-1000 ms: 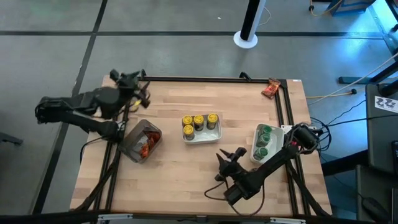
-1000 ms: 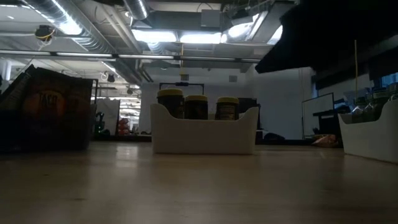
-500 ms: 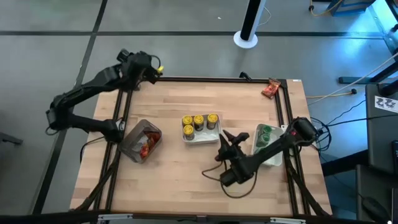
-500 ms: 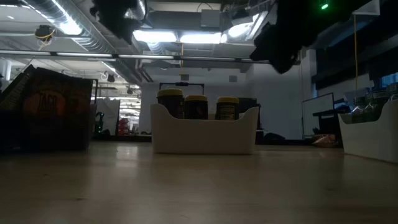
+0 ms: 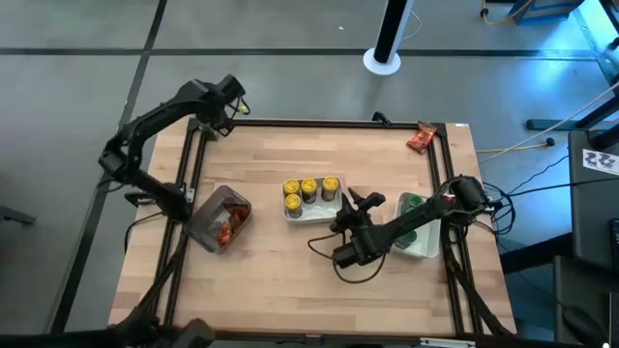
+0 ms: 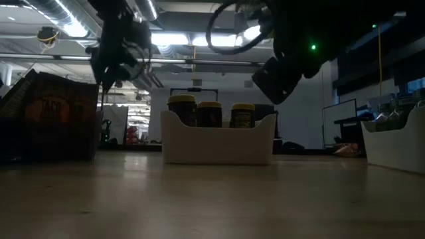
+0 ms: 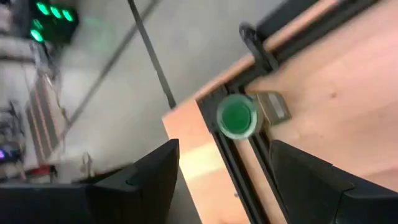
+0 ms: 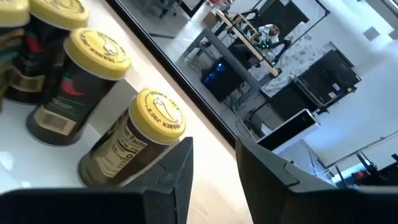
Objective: Sort spices by type
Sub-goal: Put the green seasoning bottle into the right white bin
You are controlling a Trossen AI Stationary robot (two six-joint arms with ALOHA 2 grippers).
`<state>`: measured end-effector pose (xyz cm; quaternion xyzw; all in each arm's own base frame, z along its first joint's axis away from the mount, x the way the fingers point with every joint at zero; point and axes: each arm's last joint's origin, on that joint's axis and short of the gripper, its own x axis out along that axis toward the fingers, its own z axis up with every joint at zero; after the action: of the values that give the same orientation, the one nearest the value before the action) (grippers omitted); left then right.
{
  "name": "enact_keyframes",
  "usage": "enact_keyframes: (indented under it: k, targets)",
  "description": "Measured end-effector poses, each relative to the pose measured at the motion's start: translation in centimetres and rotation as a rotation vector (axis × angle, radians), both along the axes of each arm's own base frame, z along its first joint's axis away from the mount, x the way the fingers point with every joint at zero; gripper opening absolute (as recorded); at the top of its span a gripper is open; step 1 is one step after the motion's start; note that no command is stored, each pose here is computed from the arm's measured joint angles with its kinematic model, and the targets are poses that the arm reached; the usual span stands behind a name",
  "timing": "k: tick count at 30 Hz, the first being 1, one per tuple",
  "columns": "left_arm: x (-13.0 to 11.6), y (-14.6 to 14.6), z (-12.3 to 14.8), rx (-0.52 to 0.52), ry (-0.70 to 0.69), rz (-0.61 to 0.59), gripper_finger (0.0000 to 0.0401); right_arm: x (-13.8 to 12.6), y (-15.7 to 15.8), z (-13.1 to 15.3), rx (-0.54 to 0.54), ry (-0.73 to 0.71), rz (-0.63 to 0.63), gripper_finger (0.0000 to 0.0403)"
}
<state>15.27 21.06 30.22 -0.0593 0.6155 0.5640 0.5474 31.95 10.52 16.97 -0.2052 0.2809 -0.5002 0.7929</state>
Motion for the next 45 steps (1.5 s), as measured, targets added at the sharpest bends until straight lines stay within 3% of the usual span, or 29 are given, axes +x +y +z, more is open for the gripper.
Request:
enact_keyframes:
  k: [6, 15, 26, 38, 45]
  targets:
    - [1.0, 1.3, -2.5, -0.095, 0.082, -0.001, 0.0237, -0.1, -0.2, -0.2, -0.011, 0.007, -0.001, 0.0121]
    - [1.3, 2.6, -3.6, -0.018, 0.041, 0.056, 0.0237, 0.0, -0.1, -0.2, -0.019, -0.014, 0.001, 0.0121]
    - [0.2, 3.7, -4.2, -0.028, -0.042, 0.143, 0.0237, 0.1, -0.2, -0.2, -0.043, -0.039, 0.004, 0.0121]
    - [1.1, 5.1, -9.3, -0.159, 0.214, 0.170, 0.0237, 0.2, -0.1, -0.2, -0.037, -0.051, 0.004, 0.0121]
    - [1.3, 5.2, -10.4, -0.208, 0.233, 0.165, 0.0237, 0.2, -0.1, -0.2, -0.037, -0.052, 0.005, 0.0121]
